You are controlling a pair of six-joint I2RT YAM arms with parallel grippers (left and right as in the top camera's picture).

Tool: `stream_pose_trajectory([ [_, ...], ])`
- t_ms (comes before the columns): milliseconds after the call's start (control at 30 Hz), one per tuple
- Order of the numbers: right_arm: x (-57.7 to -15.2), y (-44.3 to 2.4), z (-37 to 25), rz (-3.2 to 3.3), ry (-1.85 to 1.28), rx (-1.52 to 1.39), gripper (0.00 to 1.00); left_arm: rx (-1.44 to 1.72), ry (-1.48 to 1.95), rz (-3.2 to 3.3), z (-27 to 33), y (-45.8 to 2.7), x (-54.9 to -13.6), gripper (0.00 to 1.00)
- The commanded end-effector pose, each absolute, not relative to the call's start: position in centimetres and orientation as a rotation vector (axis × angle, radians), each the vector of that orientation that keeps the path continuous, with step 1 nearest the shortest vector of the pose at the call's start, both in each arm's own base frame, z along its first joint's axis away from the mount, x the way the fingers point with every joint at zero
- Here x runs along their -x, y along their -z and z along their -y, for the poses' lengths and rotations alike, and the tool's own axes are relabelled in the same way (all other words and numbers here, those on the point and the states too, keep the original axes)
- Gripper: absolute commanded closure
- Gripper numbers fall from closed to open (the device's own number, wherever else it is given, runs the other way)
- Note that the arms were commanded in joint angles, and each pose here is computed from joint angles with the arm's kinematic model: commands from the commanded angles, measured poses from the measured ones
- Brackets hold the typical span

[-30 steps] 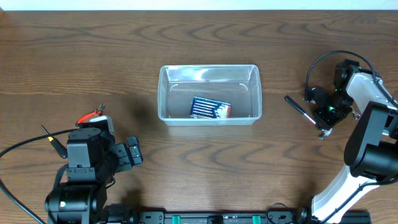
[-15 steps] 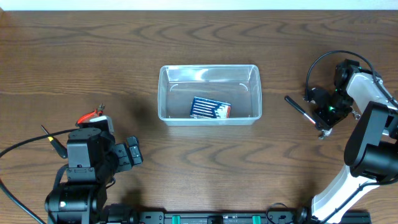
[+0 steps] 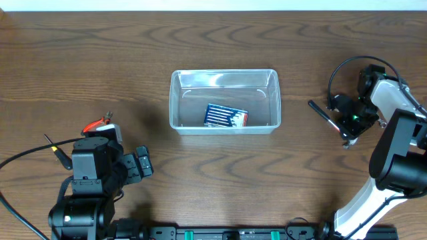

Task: Pack container
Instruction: 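Close the right gripper on the hammer near its head and lift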

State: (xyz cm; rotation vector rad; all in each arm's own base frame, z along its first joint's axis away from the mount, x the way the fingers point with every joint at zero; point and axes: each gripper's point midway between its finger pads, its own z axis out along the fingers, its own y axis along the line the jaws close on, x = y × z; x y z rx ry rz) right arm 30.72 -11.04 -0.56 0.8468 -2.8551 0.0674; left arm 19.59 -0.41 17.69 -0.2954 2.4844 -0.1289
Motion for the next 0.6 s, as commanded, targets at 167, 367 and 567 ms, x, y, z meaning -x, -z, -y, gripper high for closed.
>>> stream_pose_trajectory([
  [167, -28.56, 2.92, 10.49, 2.807, -0.022, -0.859, 0.72, 0.293, 0.123, -2.465, 0.35, -18.45, -19.77, 0.02],
  [367, -28.66, 2.93, 10.52, 2.811, -0.026, -0.860, 0.81, 0.293, 0.123, -2.465, 0.35, -18.45, -19.77, 0.02],
  [567, -28.64, 2.93, 10.51, 2.810, -0.025, -0.859, 0.89, 0.292, 0.123, -2.465, 0.35, -18.45, -19.77, 0.02],
])
